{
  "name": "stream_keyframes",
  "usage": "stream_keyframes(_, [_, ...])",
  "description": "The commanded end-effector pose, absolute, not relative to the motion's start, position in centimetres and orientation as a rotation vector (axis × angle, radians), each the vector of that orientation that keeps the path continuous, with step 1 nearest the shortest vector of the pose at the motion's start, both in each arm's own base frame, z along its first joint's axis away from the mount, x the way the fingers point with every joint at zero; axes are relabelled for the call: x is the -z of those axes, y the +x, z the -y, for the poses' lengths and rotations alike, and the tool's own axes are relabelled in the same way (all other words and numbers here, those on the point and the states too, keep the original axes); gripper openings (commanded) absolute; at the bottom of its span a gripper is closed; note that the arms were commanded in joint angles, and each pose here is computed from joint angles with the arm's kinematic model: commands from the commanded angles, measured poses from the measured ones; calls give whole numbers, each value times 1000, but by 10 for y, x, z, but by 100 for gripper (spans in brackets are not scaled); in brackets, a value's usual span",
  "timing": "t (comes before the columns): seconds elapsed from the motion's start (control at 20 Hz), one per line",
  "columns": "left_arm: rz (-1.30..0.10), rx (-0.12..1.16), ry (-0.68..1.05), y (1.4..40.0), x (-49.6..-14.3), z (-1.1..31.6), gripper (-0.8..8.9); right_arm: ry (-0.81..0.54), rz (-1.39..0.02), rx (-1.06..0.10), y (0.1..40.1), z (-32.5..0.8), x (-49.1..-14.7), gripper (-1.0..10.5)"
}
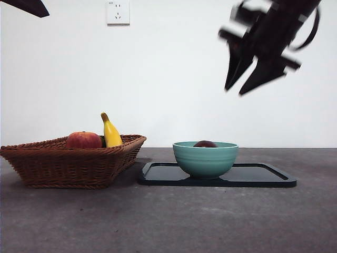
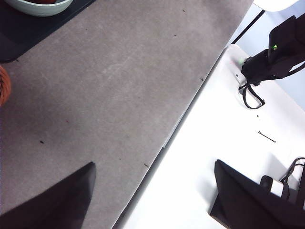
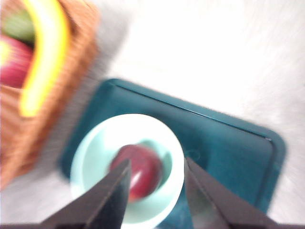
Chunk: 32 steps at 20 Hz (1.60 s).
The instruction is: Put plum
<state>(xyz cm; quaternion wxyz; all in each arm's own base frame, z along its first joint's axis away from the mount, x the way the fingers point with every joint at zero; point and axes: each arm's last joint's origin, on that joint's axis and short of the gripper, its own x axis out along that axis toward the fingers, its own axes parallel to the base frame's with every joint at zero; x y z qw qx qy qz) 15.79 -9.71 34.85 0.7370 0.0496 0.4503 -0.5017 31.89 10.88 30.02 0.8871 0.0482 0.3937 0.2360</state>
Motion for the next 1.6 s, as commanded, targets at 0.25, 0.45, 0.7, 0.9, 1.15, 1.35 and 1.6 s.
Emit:
stream_keyframes(0.25, [-937, 1119, 120, 161, -354, 100, 400, 47, -739, -549, 236, -85, -371, 179])
stream_keyframes(0.45, [-935, 1119, 120, 161, -354, 100, 400, 32, -741, -561, 193, -72, -383, 179])
stream_keyframes(0.7, [-935, 1119, 121, 161, -354, 100, 400, 40, -739, -638, 146, -62, -360, 179])
stream_keyframes(0.9, [-932, 1119, 121, 161, -354, 100, 400, 64, -762, -747, 118, -58, -332, 179])
stream_keyframes(1.15, [-917, 1120, 122, 162, -355, 100, 400, 79, -772, -787, 105, -55, -318, 179])
stream_keyframes(1.35, [-917, 1120, 122, 162, -355, 100, 401, 79, -770, -788, 105, -55, -318, 179])
stream_keyframes(1.6, [-917, 1120, 122, 162, -355, 100, 400, 79, -770, -788, 105, -55, -318, 179])
